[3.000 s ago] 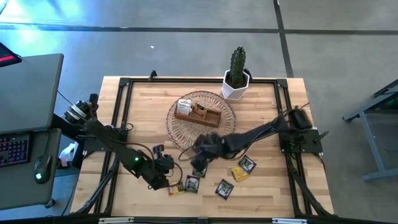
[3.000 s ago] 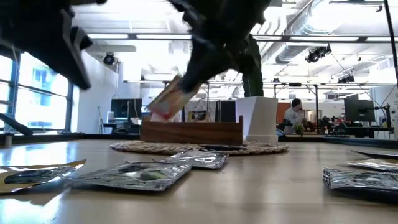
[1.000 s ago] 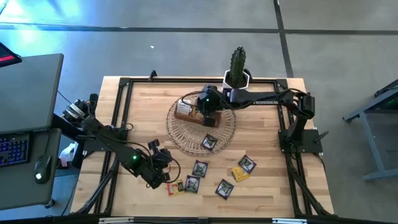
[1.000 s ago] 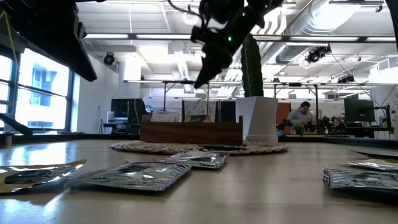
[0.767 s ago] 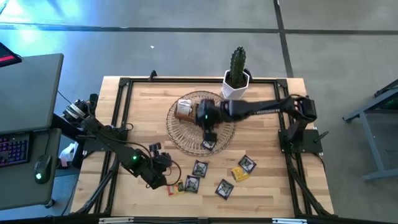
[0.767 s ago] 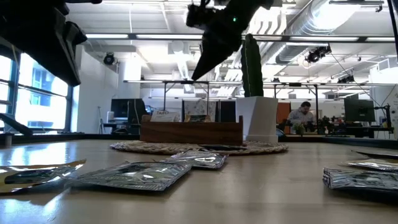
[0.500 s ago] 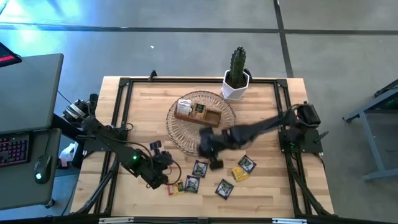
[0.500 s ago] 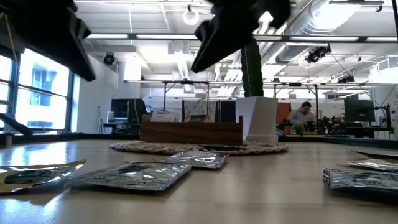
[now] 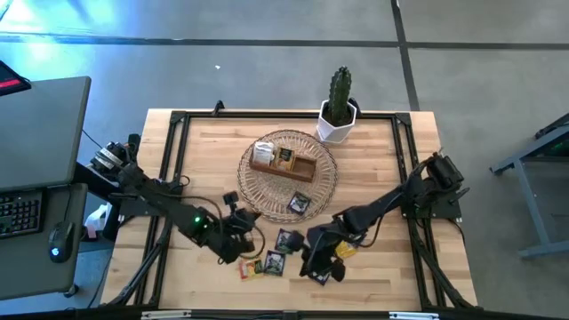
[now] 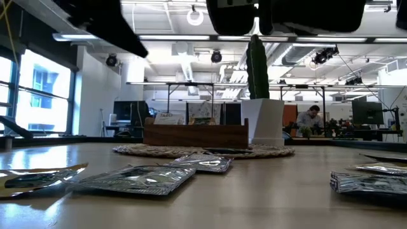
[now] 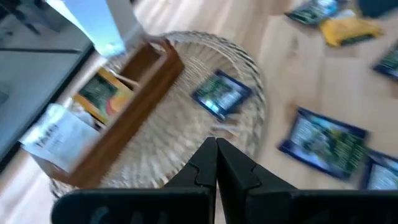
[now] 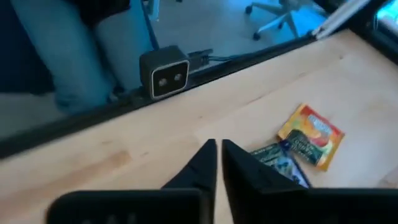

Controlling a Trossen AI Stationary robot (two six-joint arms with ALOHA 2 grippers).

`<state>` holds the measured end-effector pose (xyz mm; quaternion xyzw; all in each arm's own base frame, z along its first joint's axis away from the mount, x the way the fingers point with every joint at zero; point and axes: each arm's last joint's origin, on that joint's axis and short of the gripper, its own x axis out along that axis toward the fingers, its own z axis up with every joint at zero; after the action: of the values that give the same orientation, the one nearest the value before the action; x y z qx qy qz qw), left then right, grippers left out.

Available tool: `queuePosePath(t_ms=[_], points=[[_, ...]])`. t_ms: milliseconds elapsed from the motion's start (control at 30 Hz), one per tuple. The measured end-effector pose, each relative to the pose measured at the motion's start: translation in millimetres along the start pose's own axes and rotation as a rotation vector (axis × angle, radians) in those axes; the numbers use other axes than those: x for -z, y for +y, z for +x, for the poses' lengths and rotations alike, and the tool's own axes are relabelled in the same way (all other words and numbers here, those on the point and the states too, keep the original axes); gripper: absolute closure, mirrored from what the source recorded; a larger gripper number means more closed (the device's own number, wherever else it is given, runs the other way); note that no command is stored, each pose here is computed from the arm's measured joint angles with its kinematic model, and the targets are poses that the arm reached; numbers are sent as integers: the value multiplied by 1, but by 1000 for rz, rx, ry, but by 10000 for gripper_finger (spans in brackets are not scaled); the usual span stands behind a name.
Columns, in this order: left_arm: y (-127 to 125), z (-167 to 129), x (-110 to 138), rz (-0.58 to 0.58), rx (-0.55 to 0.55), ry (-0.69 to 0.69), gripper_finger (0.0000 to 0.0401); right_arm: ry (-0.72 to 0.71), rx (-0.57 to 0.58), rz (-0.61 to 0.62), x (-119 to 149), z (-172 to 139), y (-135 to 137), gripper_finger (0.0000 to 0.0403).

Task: Pick & Place Tea
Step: Put the yellow tea pack into the middle section of the wooden organizer

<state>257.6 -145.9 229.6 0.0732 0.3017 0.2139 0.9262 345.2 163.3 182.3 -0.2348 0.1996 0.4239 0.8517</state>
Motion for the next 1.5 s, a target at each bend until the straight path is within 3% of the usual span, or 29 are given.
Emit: queuePosePath(t_ms=[133, 300, 467, 567, 1100, 1233, 1500], points=[[12, 20, -15, 17, 6, -19, 400, -63, 49, -133, 7, 1, 2, 395], [25, 48, -41, 24, 188, -94, 400, -244, 73, -225, 0, -6, -10, 399], [31, 55, -58, 61, 410, -209, 400, -297, 53, -234, -2, -13, -24, 401], [31, 55, -60, 79, 471, -228, 400, -309, 43, -232, 0, -16, -29, 402], [27, 53, -58, 141, 532, -233, 401, -327, 37, -243, 6, -22, -39, 402], [20, 47, -56, 165, 574, -235, 401, -316, 37, -226, 7, -22, -40, 403], [4, 32, -50, 222, 550, -248, 401, -326, 38, -233, 7, -23, -41, 403]])
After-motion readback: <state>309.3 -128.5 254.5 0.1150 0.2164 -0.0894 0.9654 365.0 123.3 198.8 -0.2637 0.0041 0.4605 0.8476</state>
